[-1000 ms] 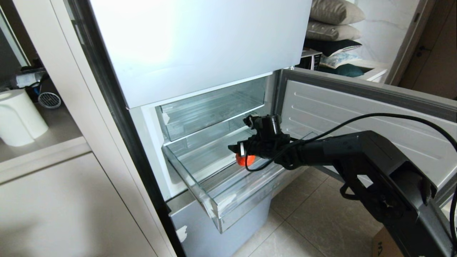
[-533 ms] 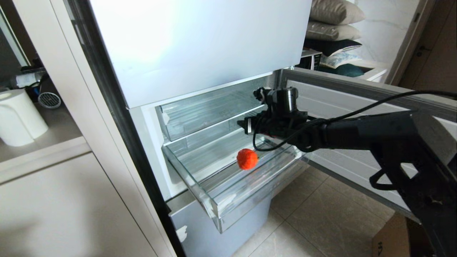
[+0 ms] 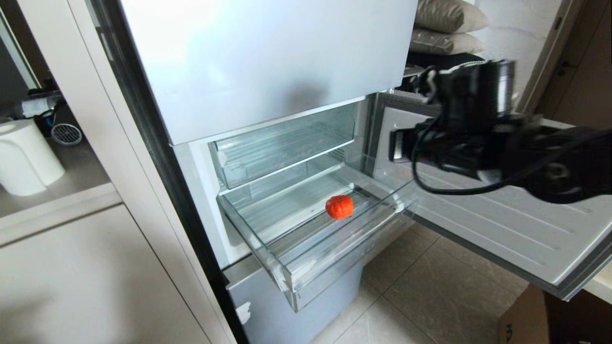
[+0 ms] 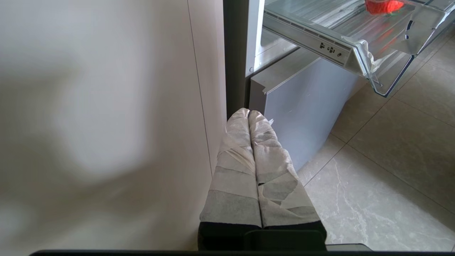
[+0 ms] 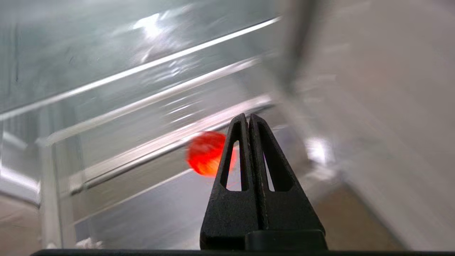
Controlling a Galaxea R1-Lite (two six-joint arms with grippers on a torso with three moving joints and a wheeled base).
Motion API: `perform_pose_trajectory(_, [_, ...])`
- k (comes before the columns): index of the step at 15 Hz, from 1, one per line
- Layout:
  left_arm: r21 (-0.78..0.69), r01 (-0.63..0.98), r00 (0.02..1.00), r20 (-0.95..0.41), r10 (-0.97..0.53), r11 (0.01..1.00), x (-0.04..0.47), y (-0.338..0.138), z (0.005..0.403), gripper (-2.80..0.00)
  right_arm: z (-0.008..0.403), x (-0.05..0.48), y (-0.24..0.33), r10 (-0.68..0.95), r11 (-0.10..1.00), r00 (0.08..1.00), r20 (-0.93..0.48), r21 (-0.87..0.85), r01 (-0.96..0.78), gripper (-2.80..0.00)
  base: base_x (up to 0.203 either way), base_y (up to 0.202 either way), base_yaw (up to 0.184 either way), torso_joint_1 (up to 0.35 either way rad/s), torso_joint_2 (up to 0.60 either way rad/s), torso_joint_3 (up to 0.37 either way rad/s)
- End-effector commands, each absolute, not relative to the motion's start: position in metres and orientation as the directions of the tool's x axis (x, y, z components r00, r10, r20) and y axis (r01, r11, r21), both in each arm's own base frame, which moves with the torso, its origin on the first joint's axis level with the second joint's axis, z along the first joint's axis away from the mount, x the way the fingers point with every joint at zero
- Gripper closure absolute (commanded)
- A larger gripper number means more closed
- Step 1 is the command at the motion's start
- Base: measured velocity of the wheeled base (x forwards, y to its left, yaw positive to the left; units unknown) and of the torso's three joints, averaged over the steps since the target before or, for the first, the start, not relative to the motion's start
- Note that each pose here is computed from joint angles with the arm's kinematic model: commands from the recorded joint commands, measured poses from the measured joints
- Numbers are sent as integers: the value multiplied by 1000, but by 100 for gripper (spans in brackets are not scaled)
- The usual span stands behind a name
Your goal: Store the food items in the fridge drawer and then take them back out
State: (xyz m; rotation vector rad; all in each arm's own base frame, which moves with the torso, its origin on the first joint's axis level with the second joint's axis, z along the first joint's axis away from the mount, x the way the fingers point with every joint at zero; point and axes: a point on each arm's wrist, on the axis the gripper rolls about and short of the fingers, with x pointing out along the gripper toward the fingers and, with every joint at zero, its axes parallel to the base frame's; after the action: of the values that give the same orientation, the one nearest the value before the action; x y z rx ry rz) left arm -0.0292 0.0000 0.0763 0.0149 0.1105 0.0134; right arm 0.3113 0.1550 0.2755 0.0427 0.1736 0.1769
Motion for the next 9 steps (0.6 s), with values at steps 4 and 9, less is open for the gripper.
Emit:
perform_pose_trajectory(4, [15,-14,994,-113,15,1000,-29,0,76,0,334,186,-30,-371,923,927,63,138,360,0,0,0,0,0,0,0])
perform_pose_trajectory(9, [15,-14,994,-112,15,1000,-29,0,76,0,318,72,-145,-843,532,536,52,228,815,0,0,0,0,0,0,0])
